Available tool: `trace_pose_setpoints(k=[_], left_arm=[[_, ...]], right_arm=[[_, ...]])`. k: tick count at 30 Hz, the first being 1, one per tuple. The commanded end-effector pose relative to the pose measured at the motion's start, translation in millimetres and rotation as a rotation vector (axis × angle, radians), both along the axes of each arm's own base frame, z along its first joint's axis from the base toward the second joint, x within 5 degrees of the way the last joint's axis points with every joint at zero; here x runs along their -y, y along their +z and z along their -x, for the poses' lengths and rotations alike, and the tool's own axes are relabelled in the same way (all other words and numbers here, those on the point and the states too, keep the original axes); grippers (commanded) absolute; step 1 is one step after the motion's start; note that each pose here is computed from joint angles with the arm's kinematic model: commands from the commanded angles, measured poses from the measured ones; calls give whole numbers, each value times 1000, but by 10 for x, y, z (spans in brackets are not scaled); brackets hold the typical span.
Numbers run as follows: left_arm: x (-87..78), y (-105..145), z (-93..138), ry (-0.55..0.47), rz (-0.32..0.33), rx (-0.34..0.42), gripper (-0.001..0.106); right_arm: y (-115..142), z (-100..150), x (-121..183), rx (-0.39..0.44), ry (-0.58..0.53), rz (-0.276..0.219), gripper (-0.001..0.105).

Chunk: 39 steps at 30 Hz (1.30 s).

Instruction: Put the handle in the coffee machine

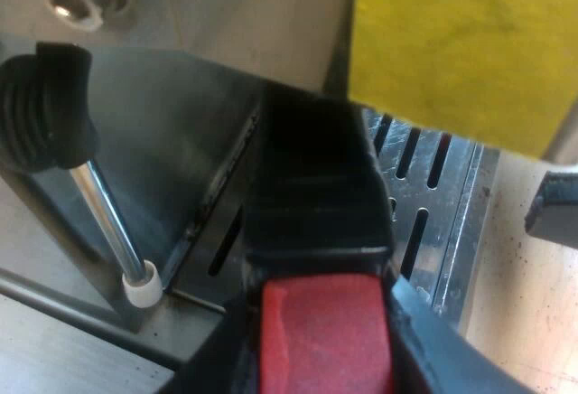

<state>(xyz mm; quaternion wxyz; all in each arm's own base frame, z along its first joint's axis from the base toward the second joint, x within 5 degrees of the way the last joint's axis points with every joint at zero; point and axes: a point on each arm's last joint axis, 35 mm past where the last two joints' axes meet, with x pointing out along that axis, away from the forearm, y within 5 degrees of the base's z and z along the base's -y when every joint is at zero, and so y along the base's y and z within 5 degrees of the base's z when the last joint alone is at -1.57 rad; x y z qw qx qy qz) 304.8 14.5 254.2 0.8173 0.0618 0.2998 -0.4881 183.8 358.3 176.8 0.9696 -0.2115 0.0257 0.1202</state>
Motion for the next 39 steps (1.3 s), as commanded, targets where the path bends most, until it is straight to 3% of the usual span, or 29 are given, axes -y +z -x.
trace_pose_setpoints(k=[1,30,39], left_arm=[[37,245,-20,-73,120,135,0],[22,260,20,-68,114,124,0],[15,255,116,-109,99,126,0]], right_arm=[[43,-17,5,9,-6,-6,81],[43,-17,5,9,-6,-6,81],[43,-17,5,9,-6,-6,81]])
